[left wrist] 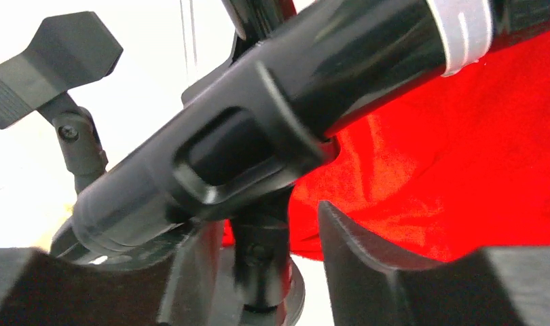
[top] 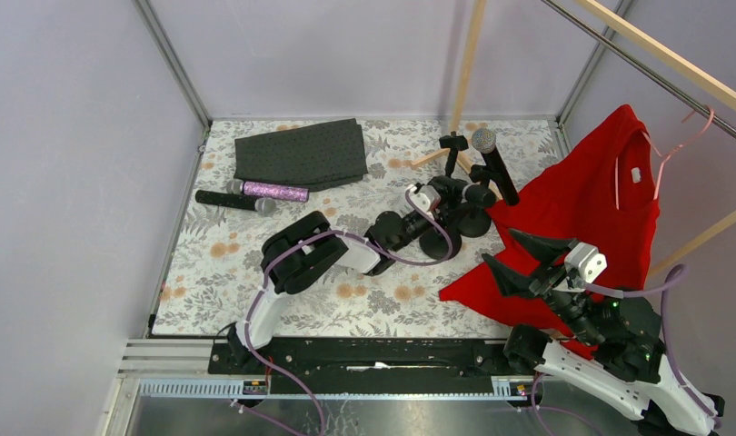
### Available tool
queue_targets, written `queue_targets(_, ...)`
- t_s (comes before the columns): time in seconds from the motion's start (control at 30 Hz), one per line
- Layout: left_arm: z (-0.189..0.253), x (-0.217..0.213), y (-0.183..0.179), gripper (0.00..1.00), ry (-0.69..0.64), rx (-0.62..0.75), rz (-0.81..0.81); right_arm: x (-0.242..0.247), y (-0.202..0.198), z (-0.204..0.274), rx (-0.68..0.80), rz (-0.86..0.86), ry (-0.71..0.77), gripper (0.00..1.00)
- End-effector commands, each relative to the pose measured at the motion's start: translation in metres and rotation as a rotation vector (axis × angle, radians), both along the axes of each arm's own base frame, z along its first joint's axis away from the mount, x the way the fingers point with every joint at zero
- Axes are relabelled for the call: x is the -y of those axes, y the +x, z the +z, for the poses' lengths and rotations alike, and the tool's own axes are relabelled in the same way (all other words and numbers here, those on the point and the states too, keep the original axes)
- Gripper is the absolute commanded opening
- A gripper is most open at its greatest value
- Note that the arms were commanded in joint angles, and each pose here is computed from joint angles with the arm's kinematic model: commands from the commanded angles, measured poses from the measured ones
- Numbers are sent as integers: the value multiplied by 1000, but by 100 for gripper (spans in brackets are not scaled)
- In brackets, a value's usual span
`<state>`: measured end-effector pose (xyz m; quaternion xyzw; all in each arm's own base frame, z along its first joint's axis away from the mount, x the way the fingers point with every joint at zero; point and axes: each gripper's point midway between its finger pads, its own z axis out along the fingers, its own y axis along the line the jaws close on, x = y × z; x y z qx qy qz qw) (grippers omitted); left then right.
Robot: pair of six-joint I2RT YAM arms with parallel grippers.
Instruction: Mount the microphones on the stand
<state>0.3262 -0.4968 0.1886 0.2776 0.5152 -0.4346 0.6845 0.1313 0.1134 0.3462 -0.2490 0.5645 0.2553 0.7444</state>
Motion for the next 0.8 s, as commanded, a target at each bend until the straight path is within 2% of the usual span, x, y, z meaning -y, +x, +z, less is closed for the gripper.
queue_targets(0.0,37,-21,-2,63,-107,71,20,8,0,10,10,-22,31,73)
queue_targets(0.23,27,-42,-32,92,-68,66,-45,3,3,4,5,-23,25,73)
queue_targets(0.4,17,-59,-49,98,-38,57,-61,1,6,0,9,-32,9,74)
queue_targets(0.6,-6,-85,-67,99,11,15,-57,3,6,-1,5,-39,4,74)
queue_targets(0.77,-16,-106,-54,99,18,-35,32,3,8,-6,4,-52,-14,74)
